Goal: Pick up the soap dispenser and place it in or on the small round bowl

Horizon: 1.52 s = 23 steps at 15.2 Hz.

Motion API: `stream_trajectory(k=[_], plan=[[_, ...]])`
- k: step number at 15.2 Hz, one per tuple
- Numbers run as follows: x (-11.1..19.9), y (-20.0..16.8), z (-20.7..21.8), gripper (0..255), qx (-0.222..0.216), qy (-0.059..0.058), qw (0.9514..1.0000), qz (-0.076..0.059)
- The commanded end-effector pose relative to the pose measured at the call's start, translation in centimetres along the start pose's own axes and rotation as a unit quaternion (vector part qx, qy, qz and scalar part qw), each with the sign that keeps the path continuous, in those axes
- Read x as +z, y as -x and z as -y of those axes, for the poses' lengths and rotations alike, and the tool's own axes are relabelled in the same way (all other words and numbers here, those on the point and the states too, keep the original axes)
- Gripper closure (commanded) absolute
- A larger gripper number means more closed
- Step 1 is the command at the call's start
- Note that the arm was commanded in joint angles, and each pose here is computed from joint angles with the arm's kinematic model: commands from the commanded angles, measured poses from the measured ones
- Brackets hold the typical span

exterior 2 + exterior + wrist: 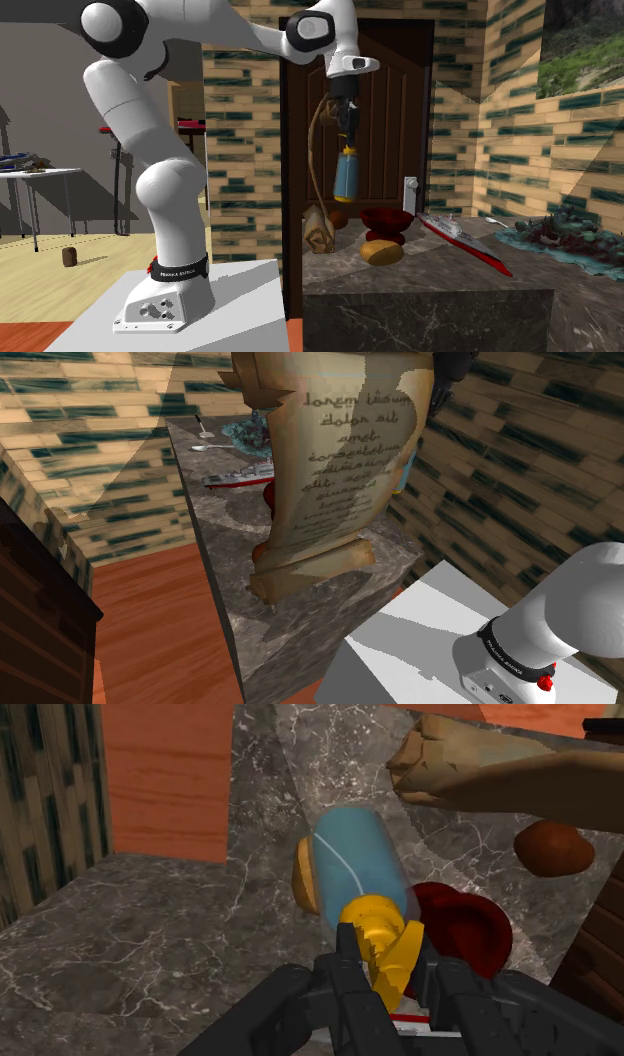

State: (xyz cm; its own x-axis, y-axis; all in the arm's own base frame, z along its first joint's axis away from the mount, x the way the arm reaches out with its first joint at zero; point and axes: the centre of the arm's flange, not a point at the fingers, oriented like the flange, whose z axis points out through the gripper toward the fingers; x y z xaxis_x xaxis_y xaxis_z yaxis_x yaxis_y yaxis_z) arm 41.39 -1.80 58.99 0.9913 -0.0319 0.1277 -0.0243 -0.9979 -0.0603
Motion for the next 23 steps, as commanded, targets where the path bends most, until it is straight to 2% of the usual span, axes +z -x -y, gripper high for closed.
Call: stream_trajectory(k=[1, 19, 23], plan=[[0.0, -2.0, 2.0, 255, 0.000, 0.000, 1.0000, 0.000], [-1.8, -19.6, 17.5, 255, 0.000, 0.000, 1.0000, 0.000], [0.3, -19.3, 17.4, 255, 0.000, 0.000, 1.0000, 0.000]])
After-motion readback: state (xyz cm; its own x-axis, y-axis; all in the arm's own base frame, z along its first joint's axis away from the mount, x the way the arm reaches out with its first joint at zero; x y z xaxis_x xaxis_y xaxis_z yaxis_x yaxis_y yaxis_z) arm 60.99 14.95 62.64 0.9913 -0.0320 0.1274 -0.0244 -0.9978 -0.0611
